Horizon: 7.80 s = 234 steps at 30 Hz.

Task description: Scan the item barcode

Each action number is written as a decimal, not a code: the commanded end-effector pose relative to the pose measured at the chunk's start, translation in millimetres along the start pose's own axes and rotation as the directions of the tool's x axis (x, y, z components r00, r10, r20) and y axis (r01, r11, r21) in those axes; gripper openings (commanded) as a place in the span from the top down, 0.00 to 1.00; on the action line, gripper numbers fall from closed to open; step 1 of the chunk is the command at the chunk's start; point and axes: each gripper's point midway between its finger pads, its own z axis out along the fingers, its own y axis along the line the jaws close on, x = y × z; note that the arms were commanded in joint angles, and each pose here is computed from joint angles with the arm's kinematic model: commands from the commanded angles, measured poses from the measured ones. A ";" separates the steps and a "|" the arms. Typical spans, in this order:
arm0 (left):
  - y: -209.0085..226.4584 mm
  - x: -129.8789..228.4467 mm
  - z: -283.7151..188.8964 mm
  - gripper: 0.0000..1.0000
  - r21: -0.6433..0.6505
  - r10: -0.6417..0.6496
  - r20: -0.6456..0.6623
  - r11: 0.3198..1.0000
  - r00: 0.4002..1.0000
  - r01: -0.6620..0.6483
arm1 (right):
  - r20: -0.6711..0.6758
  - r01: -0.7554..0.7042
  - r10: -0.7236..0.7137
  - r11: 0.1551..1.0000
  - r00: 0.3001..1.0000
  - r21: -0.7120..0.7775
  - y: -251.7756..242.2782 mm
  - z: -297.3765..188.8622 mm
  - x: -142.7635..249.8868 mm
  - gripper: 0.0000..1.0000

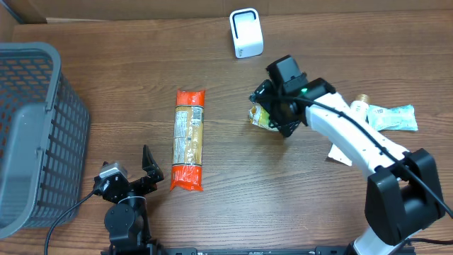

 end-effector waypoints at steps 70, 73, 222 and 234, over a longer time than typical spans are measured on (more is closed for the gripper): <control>0.6 -2.0 -0.7 0.00 -0.006 0.016 0.011 1.000 1.000 -0.016 | -0.131 0.857 -0.897 0.347 0.422 0.382 -44.5 -19.3 -6.7 0.96; 0.6 -2.1 -0.7 0.00 -0.006 0.016 0.011 1.000 1.000 -0.016 | -0.141 0.806 -0.916 0.247 0.376 0.538 -53.6 -20.5 -7.8 0.96; 0.6 -2.1 -0.7 0.00 -0.006 0.016 0.011 1.000 1.000 -0.016 | -0.304 0.865 -0.824 0.501 0.478 0.002 -80.9 34.1 108.5 0.96; 0.6 -2.1 -0.7 0.00 -0.006 0.016 0.011 1.000 1.000 -0.016 | -0.024 0.641 -0.868 0.385 0.496 -0.664 30.9 -102.7 104.4 0.96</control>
